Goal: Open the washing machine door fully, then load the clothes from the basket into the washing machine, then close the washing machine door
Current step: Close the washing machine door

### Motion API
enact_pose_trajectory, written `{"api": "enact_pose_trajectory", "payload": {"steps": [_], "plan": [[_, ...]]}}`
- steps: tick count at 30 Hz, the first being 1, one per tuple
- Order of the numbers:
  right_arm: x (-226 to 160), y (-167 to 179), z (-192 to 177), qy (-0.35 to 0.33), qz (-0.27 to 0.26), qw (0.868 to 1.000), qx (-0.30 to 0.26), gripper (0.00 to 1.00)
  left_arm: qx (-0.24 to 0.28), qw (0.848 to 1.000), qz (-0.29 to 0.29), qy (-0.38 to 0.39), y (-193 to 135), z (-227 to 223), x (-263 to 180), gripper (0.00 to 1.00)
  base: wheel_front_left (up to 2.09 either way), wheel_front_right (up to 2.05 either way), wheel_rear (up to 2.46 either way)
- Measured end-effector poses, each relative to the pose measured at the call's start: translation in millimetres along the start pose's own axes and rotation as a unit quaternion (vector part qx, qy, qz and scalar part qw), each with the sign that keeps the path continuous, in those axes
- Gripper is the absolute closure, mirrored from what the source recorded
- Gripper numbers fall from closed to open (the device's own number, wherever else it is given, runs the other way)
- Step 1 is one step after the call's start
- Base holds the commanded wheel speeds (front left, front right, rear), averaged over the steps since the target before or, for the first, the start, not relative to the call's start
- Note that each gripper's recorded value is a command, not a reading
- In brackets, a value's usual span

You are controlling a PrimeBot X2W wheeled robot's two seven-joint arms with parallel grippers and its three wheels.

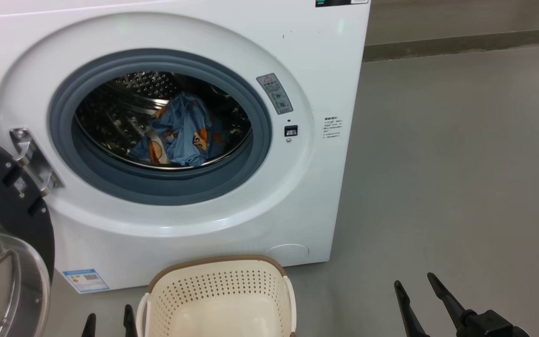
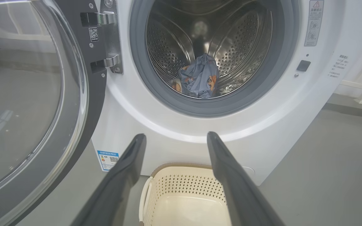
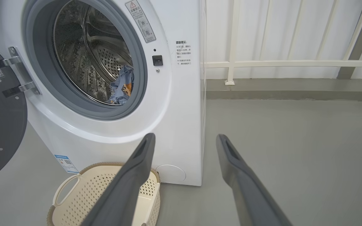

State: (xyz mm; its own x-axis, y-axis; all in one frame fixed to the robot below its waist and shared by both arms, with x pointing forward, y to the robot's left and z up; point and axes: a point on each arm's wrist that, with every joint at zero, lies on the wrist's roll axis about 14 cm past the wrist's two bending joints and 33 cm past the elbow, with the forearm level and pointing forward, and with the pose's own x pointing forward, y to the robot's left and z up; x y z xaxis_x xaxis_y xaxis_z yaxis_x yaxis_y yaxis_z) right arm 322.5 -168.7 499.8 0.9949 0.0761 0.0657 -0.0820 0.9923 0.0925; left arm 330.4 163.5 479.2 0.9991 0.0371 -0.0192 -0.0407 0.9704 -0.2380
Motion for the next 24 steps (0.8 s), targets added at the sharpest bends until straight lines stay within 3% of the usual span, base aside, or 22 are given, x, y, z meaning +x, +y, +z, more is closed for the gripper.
{"api": "enact_pose_trajectory", "payload": {"steps": [24], "plan": [[21.6, 24.2, 0.3, -0.001, 0.043, 0.999, -0.004, 0.0, -0.001, 0.999, 0.039, -0.006, 23.7, 3.5, -11.5, 0.0, -0.01, 0.01, 0.0]]}}
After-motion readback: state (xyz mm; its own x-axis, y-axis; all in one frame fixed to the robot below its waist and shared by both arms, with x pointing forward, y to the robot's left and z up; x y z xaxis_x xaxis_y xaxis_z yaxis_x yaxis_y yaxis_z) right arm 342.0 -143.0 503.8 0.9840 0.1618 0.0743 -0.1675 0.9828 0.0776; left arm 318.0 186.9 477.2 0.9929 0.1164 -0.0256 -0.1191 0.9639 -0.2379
